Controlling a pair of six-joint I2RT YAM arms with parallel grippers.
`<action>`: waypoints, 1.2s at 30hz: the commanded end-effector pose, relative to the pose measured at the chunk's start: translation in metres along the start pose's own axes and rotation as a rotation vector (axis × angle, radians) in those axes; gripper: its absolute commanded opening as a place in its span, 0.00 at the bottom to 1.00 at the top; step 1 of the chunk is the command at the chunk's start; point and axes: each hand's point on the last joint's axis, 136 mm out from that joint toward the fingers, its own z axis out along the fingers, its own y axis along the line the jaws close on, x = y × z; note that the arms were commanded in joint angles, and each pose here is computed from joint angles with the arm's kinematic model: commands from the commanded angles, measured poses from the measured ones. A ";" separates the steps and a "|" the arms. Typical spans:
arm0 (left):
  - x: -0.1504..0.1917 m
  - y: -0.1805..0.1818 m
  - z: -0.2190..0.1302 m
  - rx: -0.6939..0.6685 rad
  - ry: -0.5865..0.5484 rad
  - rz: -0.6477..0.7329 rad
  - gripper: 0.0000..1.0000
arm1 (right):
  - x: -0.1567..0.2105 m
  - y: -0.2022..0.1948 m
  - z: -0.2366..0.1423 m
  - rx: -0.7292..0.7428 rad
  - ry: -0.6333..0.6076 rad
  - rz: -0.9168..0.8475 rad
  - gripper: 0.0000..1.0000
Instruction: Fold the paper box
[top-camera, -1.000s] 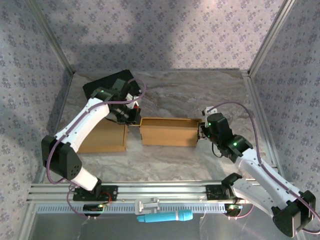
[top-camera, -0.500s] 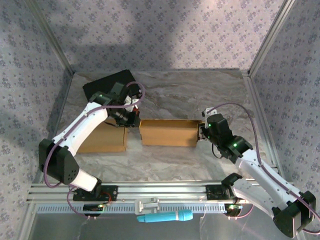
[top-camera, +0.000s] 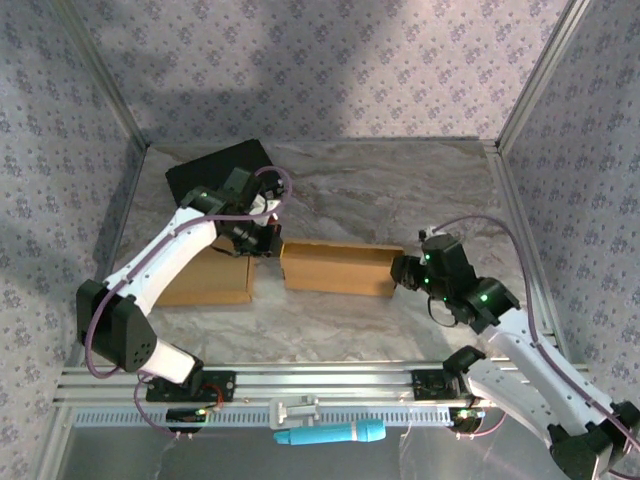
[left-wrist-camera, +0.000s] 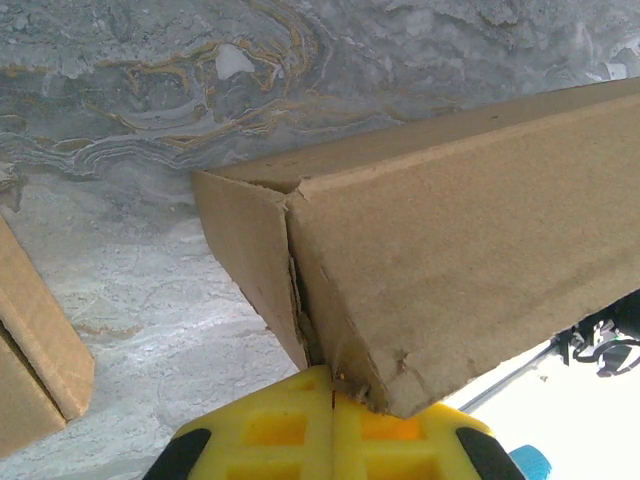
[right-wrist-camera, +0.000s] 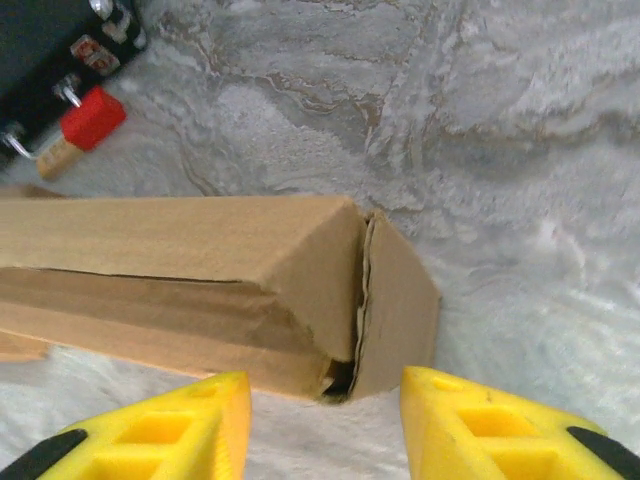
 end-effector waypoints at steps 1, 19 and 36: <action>0.007 0.003 0.001 -0.022 0.005 -0.017 0.00 | -0.012 0.012 -0.019 -0.053 -0.013 0.163 0.47; 0.008 0.005 -0.003 -0.051 -0.063 -0.054 0.00 | -0.032 0.025 -0.011 -0.107 0.179 1.190 0.70; 0.003 0.000 -0.001 -0.048 -0.075 -0.061 0.00 | 0.016 -0.004 -0.035 0.034 0.296 1.279 0.70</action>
